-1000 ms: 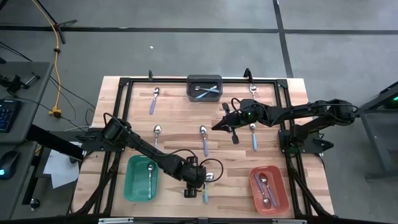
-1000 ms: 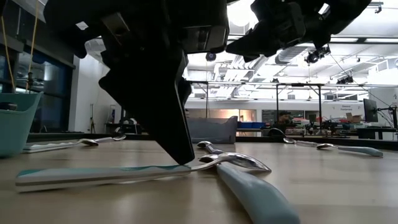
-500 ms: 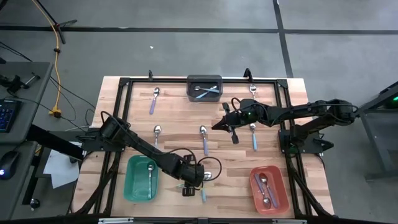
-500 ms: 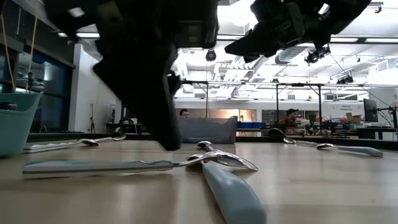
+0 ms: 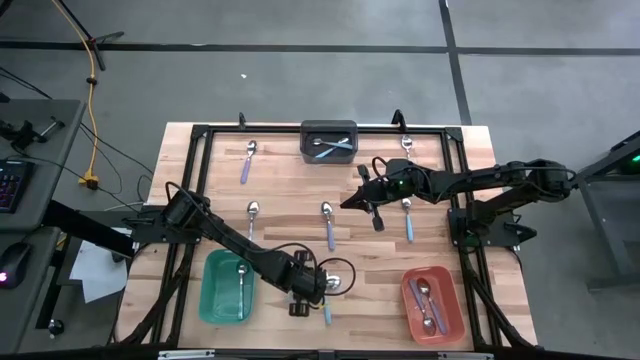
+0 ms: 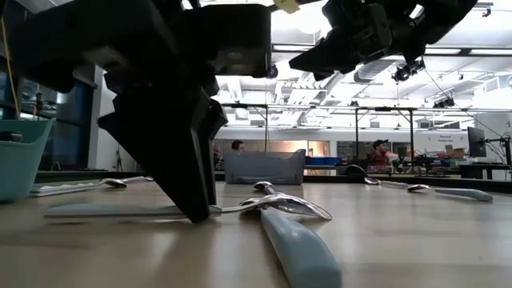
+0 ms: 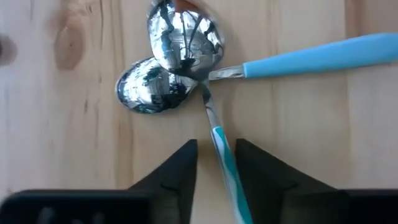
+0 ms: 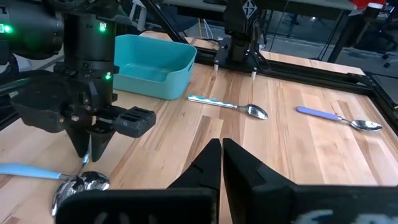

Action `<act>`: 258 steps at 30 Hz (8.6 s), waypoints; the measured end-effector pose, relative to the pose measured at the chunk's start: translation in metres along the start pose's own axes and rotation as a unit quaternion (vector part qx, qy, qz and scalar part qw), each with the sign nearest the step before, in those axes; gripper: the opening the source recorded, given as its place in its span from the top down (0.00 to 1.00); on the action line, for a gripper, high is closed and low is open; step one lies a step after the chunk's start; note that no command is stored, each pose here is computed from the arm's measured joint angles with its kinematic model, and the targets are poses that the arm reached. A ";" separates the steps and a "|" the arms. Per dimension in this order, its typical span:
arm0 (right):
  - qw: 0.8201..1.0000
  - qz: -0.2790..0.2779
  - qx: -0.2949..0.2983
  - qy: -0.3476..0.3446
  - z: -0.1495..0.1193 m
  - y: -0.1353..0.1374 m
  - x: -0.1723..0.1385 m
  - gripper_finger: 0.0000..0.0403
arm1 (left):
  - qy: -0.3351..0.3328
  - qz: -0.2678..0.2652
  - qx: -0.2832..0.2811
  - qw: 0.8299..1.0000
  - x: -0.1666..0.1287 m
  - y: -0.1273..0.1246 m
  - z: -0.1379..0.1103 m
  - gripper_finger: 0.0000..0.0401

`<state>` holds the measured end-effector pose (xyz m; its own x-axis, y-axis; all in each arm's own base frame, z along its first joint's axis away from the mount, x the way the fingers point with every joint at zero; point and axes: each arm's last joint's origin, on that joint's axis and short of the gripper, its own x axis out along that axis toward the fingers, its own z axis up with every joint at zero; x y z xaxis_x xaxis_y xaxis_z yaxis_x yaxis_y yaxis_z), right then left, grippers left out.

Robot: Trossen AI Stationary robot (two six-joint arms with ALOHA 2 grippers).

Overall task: Sort silverware by color (type)
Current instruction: Put the white and blue spoon into the blue bin, then put the blue spoon into the black bin

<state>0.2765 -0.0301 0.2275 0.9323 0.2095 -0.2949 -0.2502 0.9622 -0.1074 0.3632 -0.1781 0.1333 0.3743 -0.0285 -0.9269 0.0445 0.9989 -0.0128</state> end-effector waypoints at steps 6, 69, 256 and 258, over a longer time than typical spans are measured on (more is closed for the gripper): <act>1.000 0.000 0.000 0.000 0.000 0.000 0.000 1.00 | 0.006 0.013 0.033 0.999 -0.001 0.001 -0.002 0.97; 1.000 -0.008 0.001 0.011 -0.003 -0.005 -0.002 1.00 | -0.030 0.105 -0.452 0.885 -0.151 -0.026 -0.186 0.99; 0.622 -0.427 0.547 0.361 -0.117 0.054 -0.066 0.97 | -0.399 0.158 -0.118 0.895 -0.059 0.243 -0.168 1.00; 0.630 -0.432 0.526 0.373 -0.110 0.052 -0.065 0.99 | -0.398 0.158 -0.119 0.896 -0.059 0.242 -0.170 1.00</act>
<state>0.1743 -0.0131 0.1369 0.1209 -0.2343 -0.9646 0.9450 0.3247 0.0395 0.1946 0.0715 0.1210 0.8800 0.3340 -0.3379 -0.3426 0.9388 0.0356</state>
